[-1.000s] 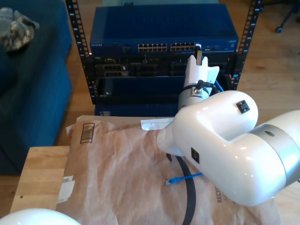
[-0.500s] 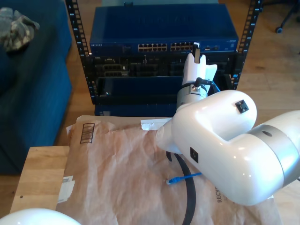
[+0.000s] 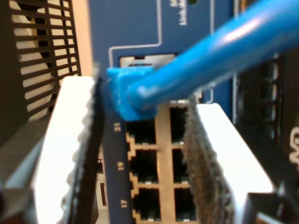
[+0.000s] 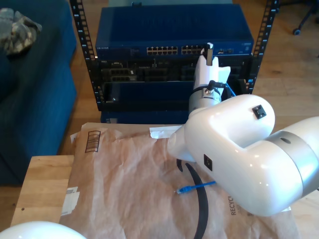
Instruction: Grab the cable and plug it in
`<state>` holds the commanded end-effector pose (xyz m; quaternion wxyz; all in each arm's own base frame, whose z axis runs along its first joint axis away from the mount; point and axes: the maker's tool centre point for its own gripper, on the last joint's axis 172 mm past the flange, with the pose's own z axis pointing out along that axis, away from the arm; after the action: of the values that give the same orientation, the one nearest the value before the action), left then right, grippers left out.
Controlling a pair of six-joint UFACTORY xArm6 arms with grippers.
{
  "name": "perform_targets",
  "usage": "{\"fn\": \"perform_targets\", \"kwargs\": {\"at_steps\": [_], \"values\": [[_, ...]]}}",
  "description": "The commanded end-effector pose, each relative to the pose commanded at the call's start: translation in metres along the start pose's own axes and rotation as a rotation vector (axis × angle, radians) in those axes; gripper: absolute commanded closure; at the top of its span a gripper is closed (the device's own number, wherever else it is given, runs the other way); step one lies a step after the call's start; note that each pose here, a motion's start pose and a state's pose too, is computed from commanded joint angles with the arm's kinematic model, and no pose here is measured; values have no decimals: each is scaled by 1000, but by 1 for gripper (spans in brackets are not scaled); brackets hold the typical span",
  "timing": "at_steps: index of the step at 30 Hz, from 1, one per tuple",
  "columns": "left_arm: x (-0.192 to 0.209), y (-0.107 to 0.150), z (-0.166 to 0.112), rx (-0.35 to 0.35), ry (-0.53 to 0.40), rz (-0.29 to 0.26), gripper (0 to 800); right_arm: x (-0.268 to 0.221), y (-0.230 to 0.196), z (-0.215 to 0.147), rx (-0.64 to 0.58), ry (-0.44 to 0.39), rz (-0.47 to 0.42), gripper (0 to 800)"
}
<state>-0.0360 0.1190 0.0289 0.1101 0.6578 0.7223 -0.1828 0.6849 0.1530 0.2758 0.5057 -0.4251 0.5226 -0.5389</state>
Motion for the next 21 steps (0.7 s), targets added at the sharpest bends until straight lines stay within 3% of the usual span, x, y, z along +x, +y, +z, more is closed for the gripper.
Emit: {"fn": "perform_targets", "kwargs": {"at_steps": [8, 16, 21], "values": [[0, 0, 0, 0, 2, 0, 0, 8, 6, -19, -38, -2, -26, 503], [0, 0, 0, 0, 2, 0, 0, 13, -22, -29, -33, -10, -20, 490], [0, 0, 0, 0, 0, 0, 0, 12, -17, -41, -105, -52, -40, 406]]}}
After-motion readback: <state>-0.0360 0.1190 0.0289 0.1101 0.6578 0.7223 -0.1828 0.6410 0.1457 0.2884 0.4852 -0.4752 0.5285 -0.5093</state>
